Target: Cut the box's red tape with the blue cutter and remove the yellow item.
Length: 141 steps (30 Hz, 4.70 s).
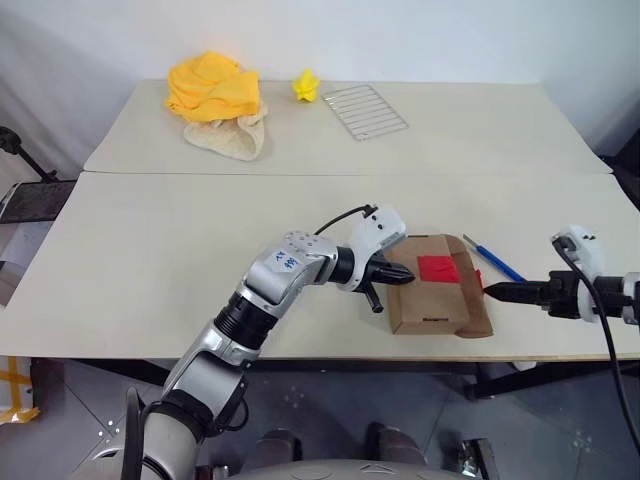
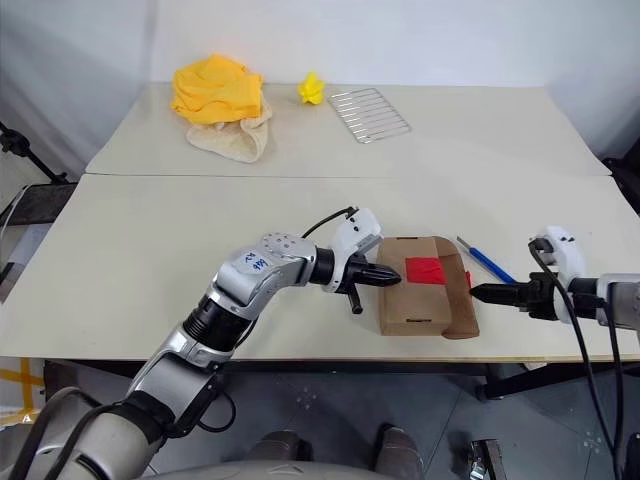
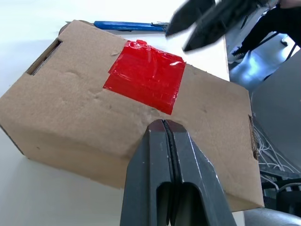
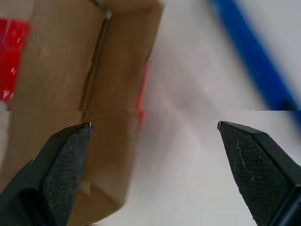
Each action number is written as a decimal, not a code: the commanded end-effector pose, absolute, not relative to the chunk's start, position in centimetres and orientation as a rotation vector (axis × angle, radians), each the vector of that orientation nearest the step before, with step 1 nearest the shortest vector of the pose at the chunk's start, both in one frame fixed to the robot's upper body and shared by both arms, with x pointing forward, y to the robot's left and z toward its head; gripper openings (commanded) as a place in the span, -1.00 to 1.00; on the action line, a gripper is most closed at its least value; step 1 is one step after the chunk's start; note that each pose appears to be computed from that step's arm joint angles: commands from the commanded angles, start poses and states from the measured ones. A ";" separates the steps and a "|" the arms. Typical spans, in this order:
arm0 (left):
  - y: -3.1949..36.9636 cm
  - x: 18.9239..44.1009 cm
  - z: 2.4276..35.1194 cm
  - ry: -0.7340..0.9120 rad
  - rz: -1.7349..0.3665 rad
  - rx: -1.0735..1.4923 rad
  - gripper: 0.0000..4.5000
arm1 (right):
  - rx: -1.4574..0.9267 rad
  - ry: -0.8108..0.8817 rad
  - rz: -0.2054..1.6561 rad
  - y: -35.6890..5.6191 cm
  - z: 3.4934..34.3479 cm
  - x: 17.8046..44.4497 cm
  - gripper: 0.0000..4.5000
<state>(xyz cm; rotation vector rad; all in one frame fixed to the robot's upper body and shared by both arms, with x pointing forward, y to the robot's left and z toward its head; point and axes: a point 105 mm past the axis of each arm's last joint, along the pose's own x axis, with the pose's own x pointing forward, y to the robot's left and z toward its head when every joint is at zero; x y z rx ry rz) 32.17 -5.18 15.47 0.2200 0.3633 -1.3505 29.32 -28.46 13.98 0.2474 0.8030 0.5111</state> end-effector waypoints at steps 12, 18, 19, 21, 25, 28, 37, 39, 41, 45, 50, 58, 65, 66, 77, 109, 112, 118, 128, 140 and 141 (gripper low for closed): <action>-5.0 31.3 13.8 0.445 -1.363 0.268 -1.00 | 0.426 0.785 0.660 -25.6 12.0 31.6 0.99; -4.3 30.6 13.5 0.472 -1.374 0.293 -1.00 | 0.473 0.794 0.721 -24.7 11.7 32.3 0.99; -4.1 30.5 13.5 0.473 -1.373 0.294 -1.00 | 0.476 0.803 0.735 -24.5 11.6 32.2 0.99; -3.9 30.5 13.5 0.478 -1.370 0.298 -1.00 | 0.490 0.821 0.771 -23.9 11.5 32.1 0.99; -3.6 30.3 13.4 0.483 -1.369 0.304 -1.00 | 0.495 0.842 0.824 -23.0 11.4 32.3 0.99; -3.5 30.1 13.3 0.486 -1.370 0.306 -1.00 | 0.466 0.856 0.862 -22.3 11.1 32.5 0.99; -3.4 30.0 13.3 0.493 -1.358 0.305 -1.00 | 0.426 0.861 0.883 -21.6 10.9 33.6 0.25; -3.4 30.1 13.3 0.494 -1.356 0.305 -1.00 | 0.424 0.862 0.869 -21.7 10.8 33.8 -0.07; -3.4 30.1 13.2 0.494 -1.354 0.305 -1.00 | 0.421 0.865 0.860 -21.8 10.7 33.9 -0.37; -3.4 30.3 13.1 0.495 -1.350 0.307 -1.00 | 0.416 0.866 0.844 -22.1 10.9 33.9 -0.98; -3.5 30.5 12.8 0.493 -1.347 0.305 -1.00 | 0.408 0.870 0.768 -23.0 11.7 33.6 -1.00; -4.3 30.9 13.1 0.465 -1.347 0.287 -1.00 | 0.290 0.886 0.645 -24.1 13.4 32.9 -1.00; -4.2 31.6 13.0 0.451 -1.320 0.266 -1.00 | 0.218 0.927 0.495 -24.2 16.5 32.6 -1.00; -4.2 31.6 13.0 0.449 -1.316 0.262 -1.00 | 0.207 0.912 0.505 -24.0 17.1 32.5 -1.00; -4.8 32.5 13.3 0.410 -1.297 0.232 -1.00 | 0.051 0.817 0.547 -22.9 21.3 31.9 -1.00; -1.8 36.7 13.2 0.361 -1.103 0.116 -1.00 | -0.168 0.877 0.389 -21.6 21.6 32.5 -1.00; -1.4 36.7 13.5 0.354 -1.099 0.113 -1.00 | -0.189 0.872 0.376 -21.7 22.0 32.6 -1.00; -1.0 36.4 16.0 0.311 -1.110 0.024 -1.00 | -0.211 0.855 0.350 -22.1 22.8 32.7 -1.00; -2.2 32.9 22.3 0.249 -1.312 -0.235 -1.00 | -0.261 0.852 0.344 -22.4 22.9 32.1 -1.00; -7.1 33.1 23.2 0.194 -1.403 -0.127 -1.00 | -0.362 0.833 0.366 -20.7 23.3 32.2 -1.00; -7.3 33.2 22.6 0.209 -1.403 -0.110 -1.00 | -0.363 0.829 0.369 -20.6 23.4 32.2 -1.00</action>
